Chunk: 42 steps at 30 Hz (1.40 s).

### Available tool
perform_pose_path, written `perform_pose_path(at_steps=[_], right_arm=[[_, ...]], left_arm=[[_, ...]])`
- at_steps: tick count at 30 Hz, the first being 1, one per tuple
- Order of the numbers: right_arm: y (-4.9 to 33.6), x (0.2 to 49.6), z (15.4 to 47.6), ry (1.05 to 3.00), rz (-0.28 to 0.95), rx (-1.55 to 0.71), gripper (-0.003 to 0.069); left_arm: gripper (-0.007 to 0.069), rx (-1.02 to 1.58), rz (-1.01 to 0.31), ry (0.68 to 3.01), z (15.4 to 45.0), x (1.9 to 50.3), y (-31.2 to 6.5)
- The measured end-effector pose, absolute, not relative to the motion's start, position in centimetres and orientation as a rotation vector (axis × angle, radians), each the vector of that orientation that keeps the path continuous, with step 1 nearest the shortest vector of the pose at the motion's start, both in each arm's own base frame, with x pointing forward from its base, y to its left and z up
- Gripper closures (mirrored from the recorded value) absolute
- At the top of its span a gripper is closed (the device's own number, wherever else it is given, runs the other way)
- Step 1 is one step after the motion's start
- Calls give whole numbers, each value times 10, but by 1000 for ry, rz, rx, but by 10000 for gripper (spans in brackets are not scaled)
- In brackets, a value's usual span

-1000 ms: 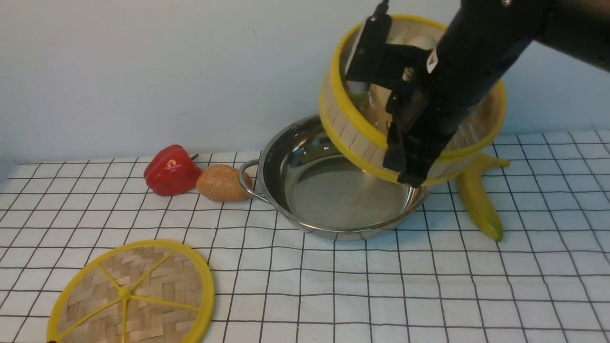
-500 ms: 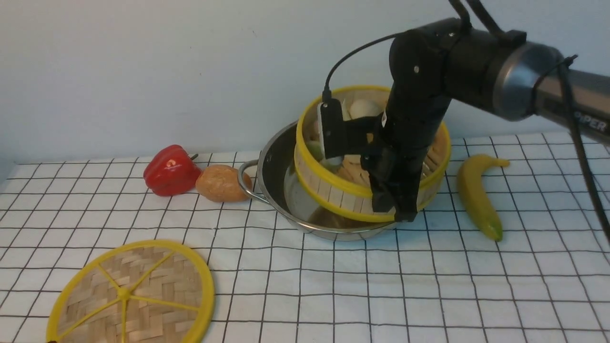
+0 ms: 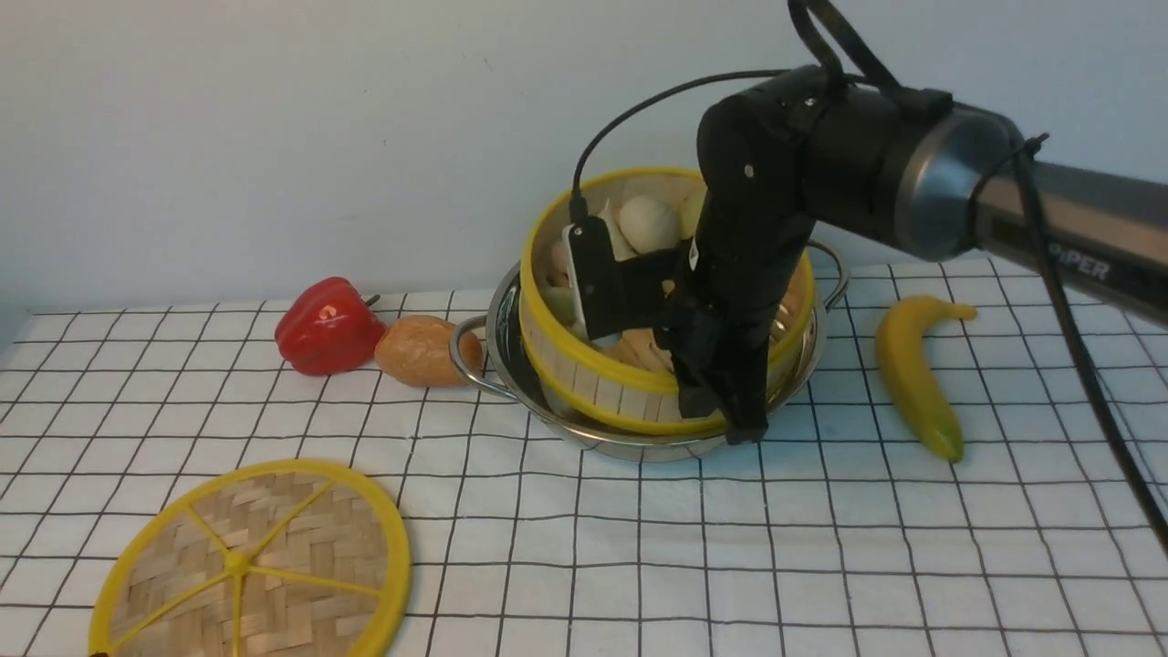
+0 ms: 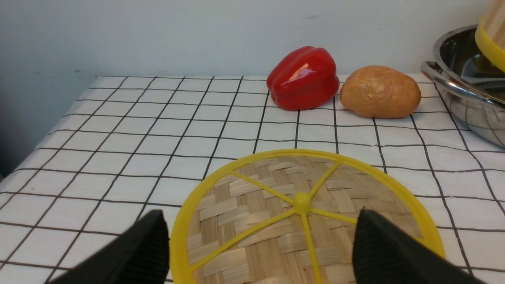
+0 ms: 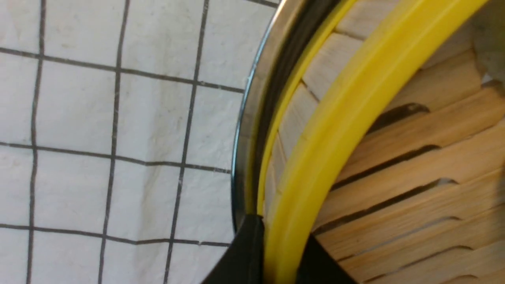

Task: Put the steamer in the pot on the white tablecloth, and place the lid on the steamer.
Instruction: 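Place the bamboo steamer basket of food into the steel pot with the right gripper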

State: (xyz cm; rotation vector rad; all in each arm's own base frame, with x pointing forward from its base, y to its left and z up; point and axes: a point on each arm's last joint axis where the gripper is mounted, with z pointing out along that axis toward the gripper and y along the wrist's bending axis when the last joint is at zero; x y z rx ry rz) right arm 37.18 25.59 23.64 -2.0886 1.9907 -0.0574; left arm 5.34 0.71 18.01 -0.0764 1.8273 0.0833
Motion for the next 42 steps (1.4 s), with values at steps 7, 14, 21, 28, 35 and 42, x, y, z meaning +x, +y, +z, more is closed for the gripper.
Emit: perform_pose_path(at_steps=[7, 14, 21, 28, 35, 42], right_arm=[[257, 374, 235, 1975, -75, -2086, 603], [259, 379, 234, 1920, -116, -2072, 603], [261, 385, 224, 1874, -147, -2097, 603], [261, 389, 204, 1897, -157, -2139, 603], [253, 397, 199, 1926, -179, -2122, 603], [255, 397, 198, 1935, -133, -2084, 603]], left_arm=[[47, -76, 83, 1827, 180, 53, 7], [47, -76, 83, 1827, 180, 53, 7], [47, -76, 83, 1827, 180, 53, 7], [47, -76, 83, 1827, 180, 53, 7], [47, -76, 83, 1827, 180, 53, 7], [47, -76, 84, 1827, 180, 53, 7]])
